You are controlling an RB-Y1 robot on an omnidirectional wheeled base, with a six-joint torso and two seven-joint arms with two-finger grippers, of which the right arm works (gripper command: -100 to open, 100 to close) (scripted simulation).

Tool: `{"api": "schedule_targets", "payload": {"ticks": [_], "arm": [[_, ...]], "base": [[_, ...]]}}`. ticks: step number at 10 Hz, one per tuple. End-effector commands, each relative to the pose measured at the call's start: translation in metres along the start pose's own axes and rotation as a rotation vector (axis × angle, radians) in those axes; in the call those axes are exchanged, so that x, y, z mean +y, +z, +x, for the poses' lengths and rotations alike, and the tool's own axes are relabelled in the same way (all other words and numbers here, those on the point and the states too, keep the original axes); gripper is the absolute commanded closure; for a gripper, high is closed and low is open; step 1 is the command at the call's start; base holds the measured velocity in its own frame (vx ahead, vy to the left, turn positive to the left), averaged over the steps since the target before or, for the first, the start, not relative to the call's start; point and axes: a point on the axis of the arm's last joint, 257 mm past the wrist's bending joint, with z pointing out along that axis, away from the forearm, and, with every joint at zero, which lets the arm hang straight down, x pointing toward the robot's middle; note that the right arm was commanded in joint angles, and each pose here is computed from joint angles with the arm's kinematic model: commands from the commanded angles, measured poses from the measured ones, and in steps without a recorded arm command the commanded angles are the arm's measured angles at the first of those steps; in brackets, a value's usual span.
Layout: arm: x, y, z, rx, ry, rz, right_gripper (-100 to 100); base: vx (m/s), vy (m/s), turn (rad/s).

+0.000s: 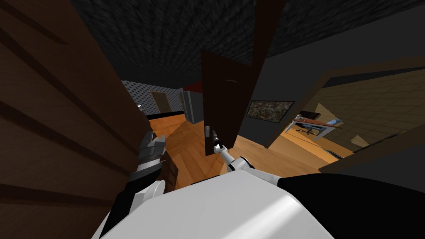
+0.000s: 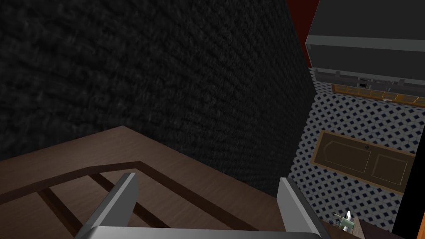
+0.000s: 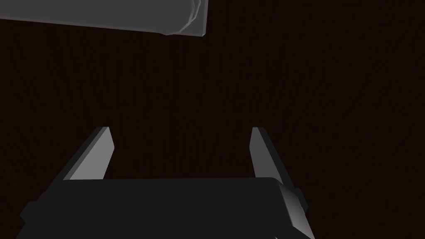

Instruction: Push the door open

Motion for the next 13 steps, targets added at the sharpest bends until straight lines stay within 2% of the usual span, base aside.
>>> {"api": "schedule_targets", "payload": {"ticks": [1, 4, 7, 8, 9, 13], "arm": [[0.0, -0.0019, -0.009, -0.009, -0.013, -0.006, -100], [0.0, -0.0044, 0.0, -0.009, 0.0, -0.011, -100], [0.001, -0.008, 0.027, 0.005, 0.039, -0.011, -100], [0.0, -0.0067, 0.021, 0.002, 0.032, -0.012, -100], [0.0, -0.0067, 0.021, 0.002, 0.032, -0.012, 100], [0.0, -0.0067, 0.021, 0.002, 0.032, -0.012, 100]], "base": [[0.254, -0.013, 0.03], [0.233, 0.023, 0.026], [0.156, 0.107, 0.016], [0.044, 0.059, -0.002], [-0.006, -0.006, -0.003], [-0.012, -0.012, 0.008]]}}
